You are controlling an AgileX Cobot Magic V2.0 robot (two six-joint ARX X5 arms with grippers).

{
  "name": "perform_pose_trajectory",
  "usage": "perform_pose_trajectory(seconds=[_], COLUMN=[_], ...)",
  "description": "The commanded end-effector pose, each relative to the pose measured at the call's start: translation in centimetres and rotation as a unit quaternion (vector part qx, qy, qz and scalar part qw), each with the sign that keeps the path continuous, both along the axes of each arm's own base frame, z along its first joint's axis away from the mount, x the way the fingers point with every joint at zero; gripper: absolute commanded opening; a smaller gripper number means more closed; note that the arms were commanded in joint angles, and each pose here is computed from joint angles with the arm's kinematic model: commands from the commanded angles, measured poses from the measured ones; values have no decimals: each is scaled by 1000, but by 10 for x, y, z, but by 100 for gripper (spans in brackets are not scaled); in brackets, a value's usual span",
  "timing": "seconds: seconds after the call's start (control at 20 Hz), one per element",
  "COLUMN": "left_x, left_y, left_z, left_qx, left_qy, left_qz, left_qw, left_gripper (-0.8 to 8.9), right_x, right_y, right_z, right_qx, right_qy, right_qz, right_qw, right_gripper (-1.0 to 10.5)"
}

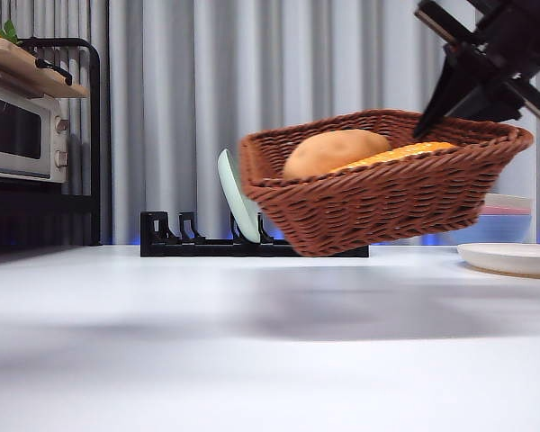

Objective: Pick up the basket,pick up the corn from the table,pick up the potato from the table,pick up the cucumber from the table,put all items into the basket

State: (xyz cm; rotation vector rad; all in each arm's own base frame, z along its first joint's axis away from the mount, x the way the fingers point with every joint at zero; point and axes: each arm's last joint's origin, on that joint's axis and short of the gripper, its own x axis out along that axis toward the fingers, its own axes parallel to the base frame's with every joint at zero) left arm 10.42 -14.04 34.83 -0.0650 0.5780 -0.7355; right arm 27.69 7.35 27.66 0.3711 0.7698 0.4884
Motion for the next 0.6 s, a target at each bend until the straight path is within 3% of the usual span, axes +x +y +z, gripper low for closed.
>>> perform_pose_trajectory(seconds=[0.05,0.3,0.6], left_x=[13,66,126], left_y=[-10,-42,-73], left_z=[10,8,-39], left_qx=[5,84,190], left_qy=[-42,-56,-14], left_qz=[4,16,12], left_qw=[999,995,982], left_gripper=[-8,-8,-3], right_x=[-2,-11,-18], right_y=[13,38,51], right_z=[3,2,1], right_qx=[12,14,14], right_qy=[-3,8,15], right_qz=[21,63,88], right_qw=[1000,998,996], right_gripper=[-12,-12,-12])
